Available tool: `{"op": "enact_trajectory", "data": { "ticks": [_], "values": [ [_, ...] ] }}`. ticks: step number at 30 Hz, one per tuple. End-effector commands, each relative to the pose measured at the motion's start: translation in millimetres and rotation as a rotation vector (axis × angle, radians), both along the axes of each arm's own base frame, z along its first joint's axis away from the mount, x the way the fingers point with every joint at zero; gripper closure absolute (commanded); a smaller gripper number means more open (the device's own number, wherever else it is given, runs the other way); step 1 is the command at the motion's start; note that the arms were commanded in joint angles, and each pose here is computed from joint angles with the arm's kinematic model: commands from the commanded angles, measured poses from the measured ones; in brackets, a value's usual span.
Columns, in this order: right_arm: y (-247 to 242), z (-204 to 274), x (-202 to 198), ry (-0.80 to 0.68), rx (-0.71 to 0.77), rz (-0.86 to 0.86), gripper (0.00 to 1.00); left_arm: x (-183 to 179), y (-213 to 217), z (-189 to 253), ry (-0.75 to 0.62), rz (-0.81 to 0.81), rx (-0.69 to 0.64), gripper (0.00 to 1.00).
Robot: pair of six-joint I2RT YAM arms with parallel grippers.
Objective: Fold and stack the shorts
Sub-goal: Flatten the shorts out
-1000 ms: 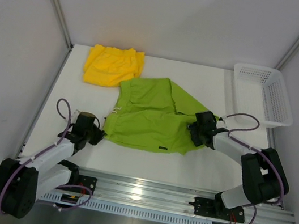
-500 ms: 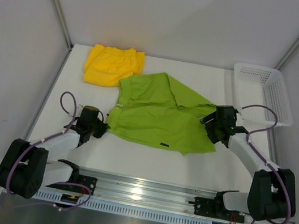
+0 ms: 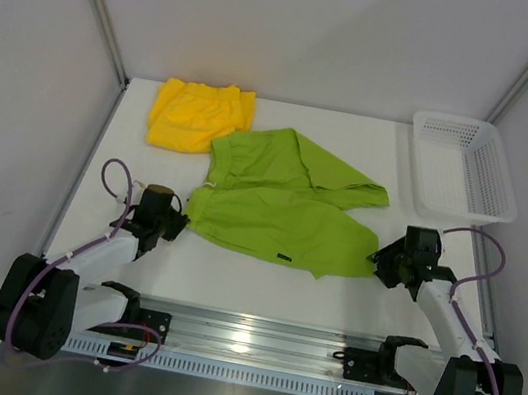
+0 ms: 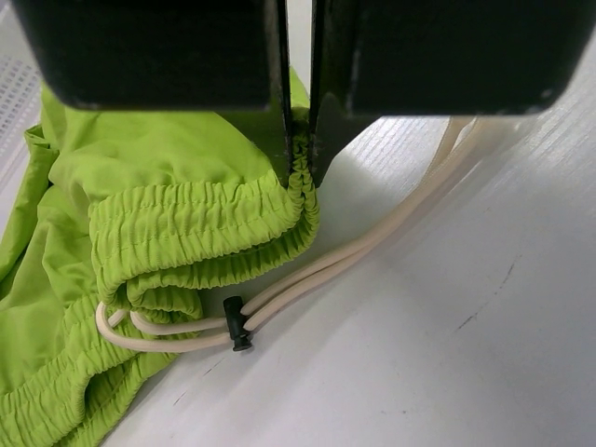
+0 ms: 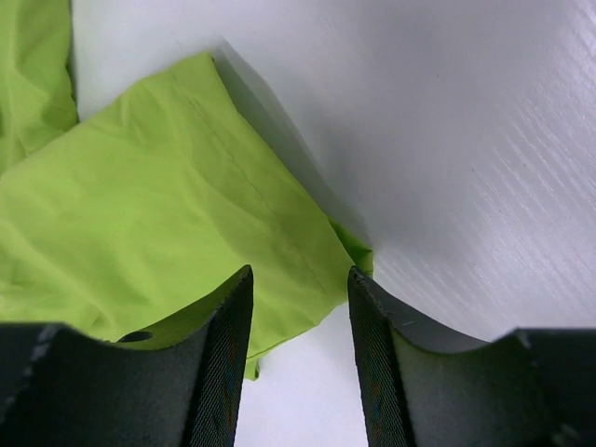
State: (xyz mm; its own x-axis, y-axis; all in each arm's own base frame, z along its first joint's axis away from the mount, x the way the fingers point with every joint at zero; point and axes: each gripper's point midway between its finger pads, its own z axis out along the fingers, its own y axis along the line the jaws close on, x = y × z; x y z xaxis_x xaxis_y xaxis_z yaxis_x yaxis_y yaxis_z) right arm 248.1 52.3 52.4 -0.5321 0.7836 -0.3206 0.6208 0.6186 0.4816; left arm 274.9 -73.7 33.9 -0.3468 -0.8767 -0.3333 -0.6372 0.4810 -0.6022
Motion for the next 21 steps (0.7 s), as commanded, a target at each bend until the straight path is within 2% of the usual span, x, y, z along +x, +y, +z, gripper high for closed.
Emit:
{"op": "enact_trajectory", "data": {
  "ticks": [1, 5, 9, 15, 21],
  "values": [
    [5.9, -7.7, -8.6, 0.025, 0.029, 0.02, 0.53, 14.4, 2.7, 17.1, -0.06, 0.023, 0.016, 1.0],
    [2.6, -12.6, -22.6, 0.045, 0.005, -0.02, 0.45, 12.5, 3.8, 14.7, -0.054, 0.022, 0.023, 1.0],
    [-3.7, -9.7, -31.0, 0.038, -0.031, -0.054, 0.44, 13.9, 1.6, 16.6, -0.083, 0.011, 0.012, 1.0],
    [-4.7, -19.7, -43.5, 0.083, -0.035, -0.066, 0.38, 17.1, -1.5, 19.1, -0.105, -0.012, 0.011, 1.0],
    [-7.5, -14.3, -48.5, 0.051, -0.04, -0.079, 0.34, 20.8, -5.3, 19.0, -0.123, -0.03, 0.002, 1.0]
  ]
}}
